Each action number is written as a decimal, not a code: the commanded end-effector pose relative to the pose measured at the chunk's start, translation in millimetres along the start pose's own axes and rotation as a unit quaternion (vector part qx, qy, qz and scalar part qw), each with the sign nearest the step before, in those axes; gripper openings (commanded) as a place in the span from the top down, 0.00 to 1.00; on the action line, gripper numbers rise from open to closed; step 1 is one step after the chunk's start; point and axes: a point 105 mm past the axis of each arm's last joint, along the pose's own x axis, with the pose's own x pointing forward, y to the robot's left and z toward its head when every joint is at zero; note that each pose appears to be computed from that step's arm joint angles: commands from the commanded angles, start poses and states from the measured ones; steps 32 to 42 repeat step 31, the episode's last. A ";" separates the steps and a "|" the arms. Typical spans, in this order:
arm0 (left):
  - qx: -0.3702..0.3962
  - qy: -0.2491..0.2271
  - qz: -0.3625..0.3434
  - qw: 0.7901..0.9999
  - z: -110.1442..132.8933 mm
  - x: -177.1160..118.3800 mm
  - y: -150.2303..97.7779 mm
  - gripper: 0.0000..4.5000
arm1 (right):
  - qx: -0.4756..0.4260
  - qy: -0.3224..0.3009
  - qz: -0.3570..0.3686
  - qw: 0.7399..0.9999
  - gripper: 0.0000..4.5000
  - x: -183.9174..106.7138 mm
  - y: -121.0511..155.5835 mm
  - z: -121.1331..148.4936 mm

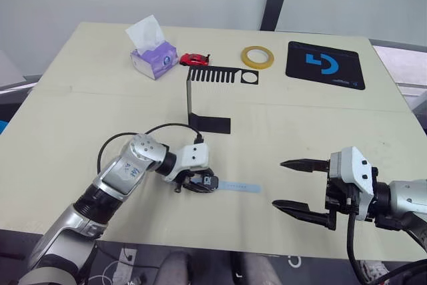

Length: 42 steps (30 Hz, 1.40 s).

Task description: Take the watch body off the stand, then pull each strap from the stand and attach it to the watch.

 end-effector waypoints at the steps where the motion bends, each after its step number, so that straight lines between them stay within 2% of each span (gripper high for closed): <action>1: -0.007 0.007 0.004 1.000 -0.7 3.5 -4.0 0.61 | -0.020 0.000 0.001 1.000 0.01 0.8 1.7 3.2; 2: -0.012 0.007 0.007 1.000 -1.4 3.5 -3.8 0.61 | -0.020 0.001 0.002 1.000 0.01 0.9 1.6 3.0; 4: -0.025 -0.001 0.004 1.000 -0.4 1.6 -5.2 0.39 | -0.022 0.001 0.003 1.000 0.00 1.1 1.0 2.7; 5: -0.029 -0.007 -0.001 1.000 1.1 -0.4 -6.9 0.33 | -0.022 0.002 0.003 1.000 0.00 1.2 0.4 2.5; 8: -0.038 -0.037 -0.007 0.999 6.5 -16.2 -11.0 0.05 | -0.025 0.005 0.004 1.000 0.00 0.2 -2.0 1.0; 9: -0.037 -0.051 -0.014 0.998 9.1 -25.0 -14.8 0.01 | -0.026 0.006 0.004 1.000 0.00 -0.6 -2.7 0.9; 12: -0.041 -0.095 -0.018 0.995 12.1 -60.1 -26.3 0.01 | -0.020 0.004 0.003 1.000 0.00 -6.1 -5.3 1.5; 17: -0.104 -0.125 0.048 0.986 -4.1 -123.7 -36.4 0.01 | 0.007 -0.003 -0.009 1.000 0.00 -25.5 -13.9 3.6; 22: -0.152 -0.107 0.146 0.972 -30.3 -173.4 -47.7 0.01 | 0.030 0.003 -0.036 0.999 0.00 -51.2 -26.2 1.4; 25: -0.170 -0.086 0.221 0.957 -45.6 -210.5 -50.8 0.01 | 0.034 0.021 -0.061 0.997 0.00 -69.7 -35.2 -4.8; 28: -0.178 -0.074 0.254 0.948 -51.2 -231.9 -54.9 0.01 | 0.034 0.031 -0.076 0.996 0.00 -84.4 -41.1 -8.3; 31: -0.175 -0.064 0.256 0.948 -53.0 -242.7 -61.4 0.01 | 0.028 0.037 -0.081 0.996 0.00 -96.1 -43.7 -10.0; 42: -0.175 -0.064 0.256 0.948 -53.0 -242.7 -61.4 0.01 | 0.028 0.037 -0.081 0.996 0.00 -96.1 -43.7 -10.0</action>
